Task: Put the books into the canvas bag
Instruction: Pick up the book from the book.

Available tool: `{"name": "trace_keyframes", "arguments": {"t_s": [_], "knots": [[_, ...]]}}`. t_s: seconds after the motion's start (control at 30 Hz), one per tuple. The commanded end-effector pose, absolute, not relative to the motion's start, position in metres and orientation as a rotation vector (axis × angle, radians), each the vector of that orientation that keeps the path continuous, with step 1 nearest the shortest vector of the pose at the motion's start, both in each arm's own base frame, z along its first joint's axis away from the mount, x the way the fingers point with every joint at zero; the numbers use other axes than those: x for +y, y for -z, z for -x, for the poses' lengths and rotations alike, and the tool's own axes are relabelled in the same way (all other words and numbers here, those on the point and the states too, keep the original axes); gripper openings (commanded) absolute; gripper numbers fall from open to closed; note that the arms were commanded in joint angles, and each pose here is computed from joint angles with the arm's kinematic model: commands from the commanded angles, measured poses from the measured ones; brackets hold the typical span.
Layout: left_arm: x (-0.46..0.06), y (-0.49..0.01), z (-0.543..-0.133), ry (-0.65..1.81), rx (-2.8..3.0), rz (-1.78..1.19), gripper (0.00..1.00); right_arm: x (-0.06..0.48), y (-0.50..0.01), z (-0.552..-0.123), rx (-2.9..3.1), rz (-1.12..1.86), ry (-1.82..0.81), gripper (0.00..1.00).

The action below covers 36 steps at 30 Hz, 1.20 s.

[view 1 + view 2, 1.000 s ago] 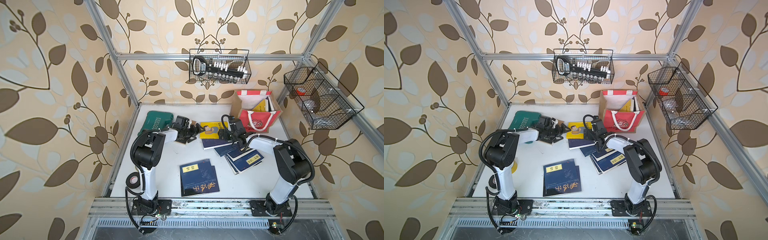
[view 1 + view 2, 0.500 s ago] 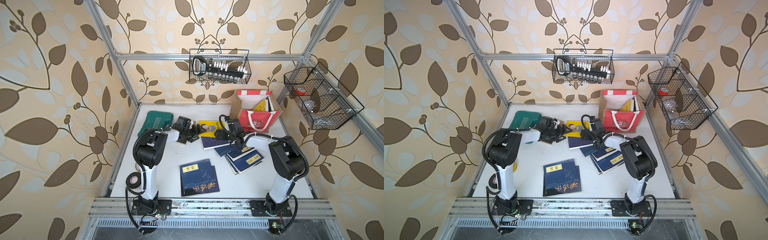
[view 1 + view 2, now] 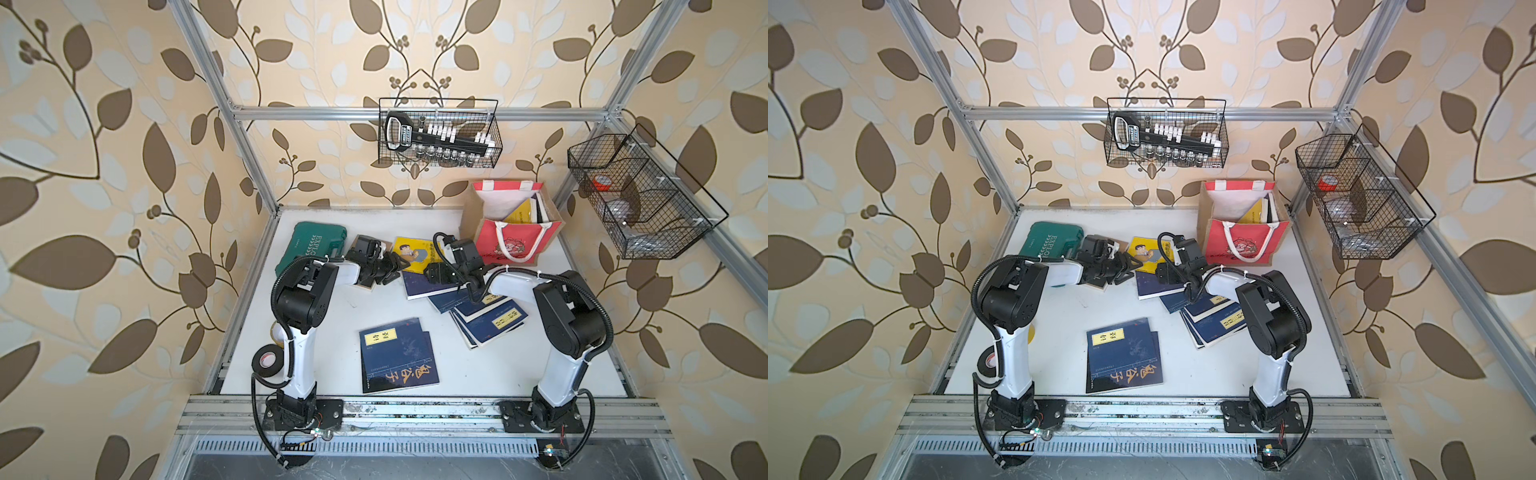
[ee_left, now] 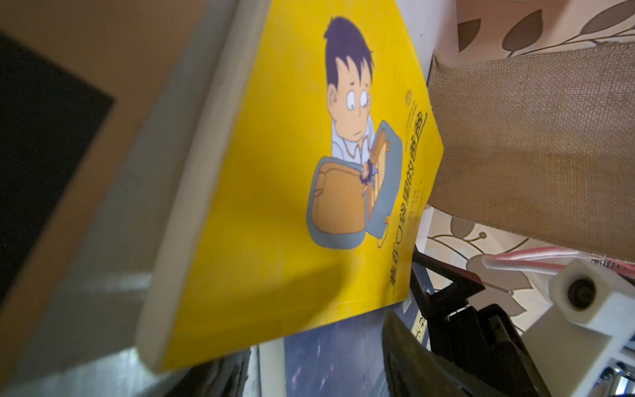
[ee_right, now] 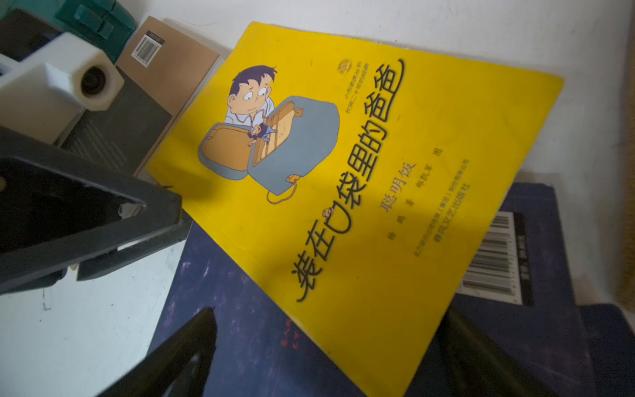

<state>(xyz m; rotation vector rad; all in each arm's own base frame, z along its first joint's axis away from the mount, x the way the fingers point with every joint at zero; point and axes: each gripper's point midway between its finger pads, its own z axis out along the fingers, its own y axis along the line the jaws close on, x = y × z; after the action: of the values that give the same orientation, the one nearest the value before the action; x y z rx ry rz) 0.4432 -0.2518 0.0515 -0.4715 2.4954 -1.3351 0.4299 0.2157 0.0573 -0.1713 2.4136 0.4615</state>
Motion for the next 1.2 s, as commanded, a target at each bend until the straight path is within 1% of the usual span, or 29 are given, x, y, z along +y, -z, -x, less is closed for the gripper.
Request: {"name": "trace_keyframes", "arguments": {"t_s": [0.0,0.03,0.13,0.23,0.27,0.4,0.67,0.9,1.17], "knots": [[-0.246,-0.051,-0.452,1.249,2.47,0.516,0.69,0.22,-0.034,-0.418,2.494,0.209,-0.474,0.98],[-0.242,-0.048,-0.452,1.221,2.473,0.534,0.7,0.221,-0.035,-0.417,2.493,0.212,-0.475,0.98],[-0.233,-0.041,-0.452,1.152,2.464,0.572,0.69,0.22,-0.035,-0.418,2.492,0.213,-0.473,0.98],[-0.229,-0.035,-0.456,1.114,2.452,0.592,0.64,0.22,-0.034,-0.417,2.496,0.211,-0.475,0.98],[-0.228,-0.033,-0.458,1.107,2.446,0.599,0.59,0.22,-0.034,-0.417,2.495,0.211,-0.473,0.98],[-0.225,-0.028,-0.462,1.077,2.415,0.621,0.49,0.219,-0.033,-0.416,2.499,0.214,-0.47,0.98],[-0.231,-0.019,-0.472,1.063,2.345,0.642,0.42,0.22,-0.026,-0.411,2.52,0.227,-0.475,0.98],[-0.237,-0.014,-0.479,1.056,2.312,0.674,0.18,0.221,-0.023,-0.411,2.527,0.243,-0.482,0.98],[-0.237,-0.023,-0.479,1.054,2.288,0.663,0.0,0.222,-0.026,-0.411,2.516,0.244,-0.485,0.98]]}}
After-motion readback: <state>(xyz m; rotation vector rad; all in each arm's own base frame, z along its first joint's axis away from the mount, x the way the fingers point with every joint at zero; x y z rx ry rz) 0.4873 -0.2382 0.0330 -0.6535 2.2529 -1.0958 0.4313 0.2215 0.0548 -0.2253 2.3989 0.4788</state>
